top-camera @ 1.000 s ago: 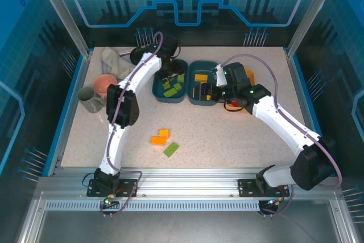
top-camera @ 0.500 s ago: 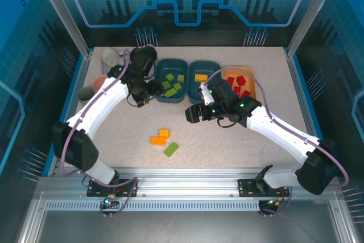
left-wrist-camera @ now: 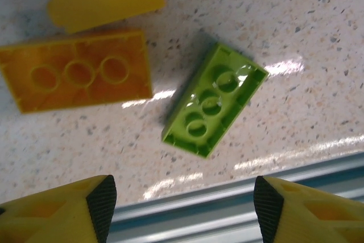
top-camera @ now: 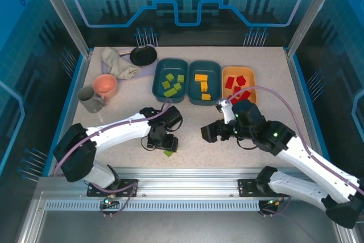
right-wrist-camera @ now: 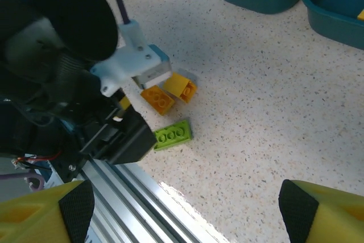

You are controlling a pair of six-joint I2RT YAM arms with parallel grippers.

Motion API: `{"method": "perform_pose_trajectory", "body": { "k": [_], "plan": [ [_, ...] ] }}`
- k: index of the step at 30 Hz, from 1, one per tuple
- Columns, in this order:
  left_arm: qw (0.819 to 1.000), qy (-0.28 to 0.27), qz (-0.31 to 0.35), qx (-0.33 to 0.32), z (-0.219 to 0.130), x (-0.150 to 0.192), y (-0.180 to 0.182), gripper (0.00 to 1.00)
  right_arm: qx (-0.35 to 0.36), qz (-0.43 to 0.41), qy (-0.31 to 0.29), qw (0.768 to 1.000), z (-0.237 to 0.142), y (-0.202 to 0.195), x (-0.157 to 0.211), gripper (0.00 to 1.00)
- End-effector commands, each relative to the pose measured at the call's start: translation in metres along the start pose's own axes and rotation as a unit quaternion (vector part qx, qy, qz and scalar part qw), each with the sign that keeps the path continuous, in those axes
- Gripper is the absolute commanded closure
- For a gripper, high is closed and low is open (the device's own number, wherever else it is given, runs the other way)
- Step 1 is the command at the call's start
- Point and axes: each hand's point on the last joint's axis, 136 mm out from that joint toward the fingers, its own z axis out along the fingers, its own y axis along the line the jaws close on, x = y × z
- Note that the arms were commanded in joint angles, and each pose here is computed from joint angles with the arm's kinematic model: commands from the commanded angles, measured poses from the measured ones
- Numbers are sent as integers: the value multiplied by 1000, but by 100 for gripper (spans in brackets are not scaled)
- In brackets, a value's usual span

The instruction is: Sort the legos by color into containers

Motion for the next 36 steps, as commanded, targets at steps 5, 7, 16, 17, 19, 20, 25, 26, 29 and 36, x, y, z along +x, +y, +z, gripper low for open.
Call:
{"method": "perform_pose_trajectory", "body": {
  "k": [5,7,16,17,19,20,25,26,29,36],
  "plan": [
    [997,0,64,-47,26,-7,-11,32,32,41,22,998,-4,-18,27,12],
    [996,1,67,-54,30,-9,-11,32,32,43,20,998,-4,-18,27,12],
    [994,15,83,-76,48,-13,-16,36,31,48,19,998,-2,-19,29,13],
    [993,16,85,-77,50,-14,-17,37,29,49,17,998,-2,-19,28,13],
    [993,18,86,-82,54,-14,-18,42,29,50,18,998,-2,-19,29,13],
    [993,16,86,-84,55,-15,-18,45,28,51,18,998,-2,-19,29,13],
    [992,7,83,-96,56,-19,-20,63,32,54,15,998,-3,-21,29,13],
    [992,3,83,-98,54,-21,-20,64,34,54,14,998,-3,-22,28,13],
    [992,-15,76,-102,38,-26,-20,67,41,59,5,997,-6,-24,23,14],
    [995,-81,15,-47,-47,-71,-25,67,23,86,-49,995,-17,-20,-24,14]
  ]
}}
